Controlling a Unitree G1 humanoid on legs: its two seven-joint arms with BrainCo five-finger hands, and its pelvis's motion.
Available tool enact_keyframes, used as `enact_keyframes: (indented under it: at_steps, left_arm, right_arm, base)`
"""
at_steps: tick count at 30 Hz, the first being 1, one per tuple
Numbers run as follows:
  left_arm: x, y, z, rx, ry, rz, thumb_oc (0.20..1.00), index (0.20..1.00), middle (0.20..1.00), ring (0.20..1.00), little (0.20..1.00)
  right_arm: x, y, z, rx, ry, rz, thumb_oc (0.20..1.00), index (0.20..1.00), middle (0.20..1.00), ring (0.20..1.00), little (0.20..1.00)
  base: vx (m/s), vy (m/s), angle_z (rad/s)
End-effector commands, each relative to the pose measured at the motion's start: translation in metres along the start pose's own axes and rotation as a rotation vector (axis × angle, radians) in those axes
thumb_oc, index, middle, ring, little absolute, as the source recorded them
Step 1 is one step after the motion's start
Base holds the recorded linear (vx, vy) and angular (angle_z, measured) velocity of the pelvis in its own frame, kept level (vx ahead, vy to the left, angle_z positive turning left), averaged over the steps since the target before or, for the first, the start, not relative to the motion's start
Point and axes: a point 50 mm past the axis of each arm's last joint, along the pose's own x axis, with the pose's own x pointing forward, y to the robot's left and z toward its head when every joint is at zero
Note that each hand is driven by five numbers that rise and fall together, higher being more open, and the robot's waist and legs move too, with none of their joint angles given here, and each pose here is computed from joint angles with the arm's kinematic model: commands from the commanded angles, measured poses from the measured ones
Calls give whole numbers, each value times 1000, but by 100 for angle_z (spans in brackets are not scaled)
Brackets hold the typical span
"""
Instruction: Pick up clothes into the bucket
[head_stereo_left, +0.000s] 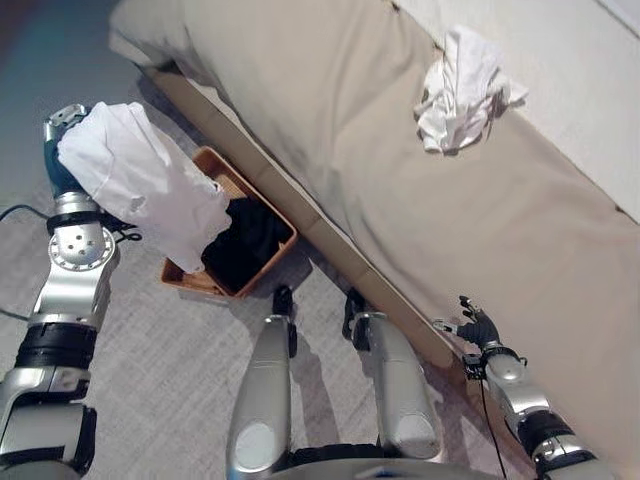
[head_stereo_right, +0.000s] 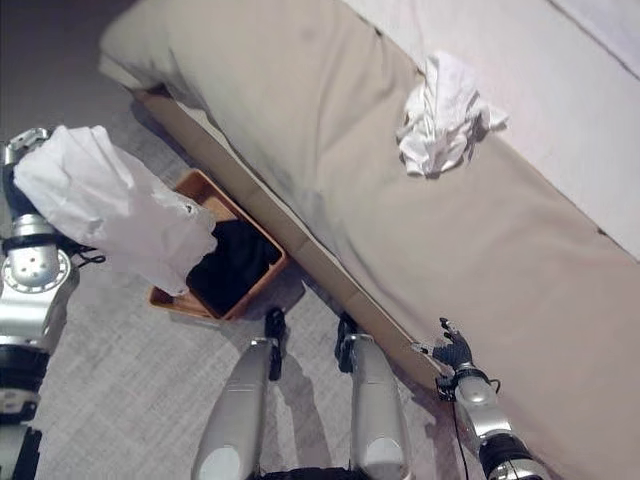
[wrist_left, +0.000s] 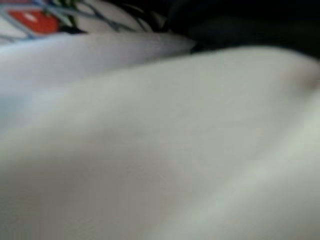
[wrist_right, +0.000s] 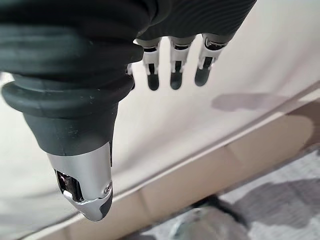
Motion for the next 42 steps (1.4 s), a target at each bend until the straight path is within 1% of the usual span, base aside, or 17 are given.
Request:
enact_keyframes:
  at_steps: [1,9,18,19,24,29,33,37,42]
  left_arm:
    - [25,14,37,39,-175,93,200,200,200,200,200]
    - [41,11,41,145,-175,94,200,200,200,200,200]
    - [51,13,22,233,-64,122,200,200,200,200,200]
    - [50,15,15,242,-27,123,1000,1000,1000,1000,1000]
    - [52,15,6,257,34,134,1000,1000,1000,1000,1000]
    - [47,19,-10,296,116,140,1000,1000,1000,1000,1000]
    - [41,22,-19,319,147,135,1000,1000,1000,1000,1000]
    - [25,26,-43,319,252,136,1000,1000,1000,1000,1000]
    - [-18,27,-83,272,416,190,1000,1000,1000,1000,1000]
  right_arm:
    - [-1,-10,16,1,-112,-39,1000,1000,1000,1000,1000]
    - [-1,-7,34,64,-201,-68,1000,1000,1000,1000,1000]
    - [1,-3,45,92,-247,-81,1000,1000,1000,1000,1000]
    - [1,-3,47,92,-255,-79,1000,1000,1000,1000,1000]
    - [1,0,48,100,-254,-80,1000,1000,1000,1000,1000]
    - [3,1,51,93,-257,-73,1000,1000,1000,1000,1000]
    - [3,0,54,90,-264,-73,1000,1000,1000,1000,1000]
    - [5,-1,57,90,-262,-75,1000,1000,1000,1000,1000]
    - [4,-5,60,117,-270,-115,1000,1000,1000,1000,1000]
  base:
    - [-24,22,5]
    - [-29,14,-7]
    - [2,-2,-4]
    - [13,-2,-4]
    - [10,-9,-3]
    - [0,0,0]
    - [0,0,0]
    - [0,0,0]
    - [0,0,0]
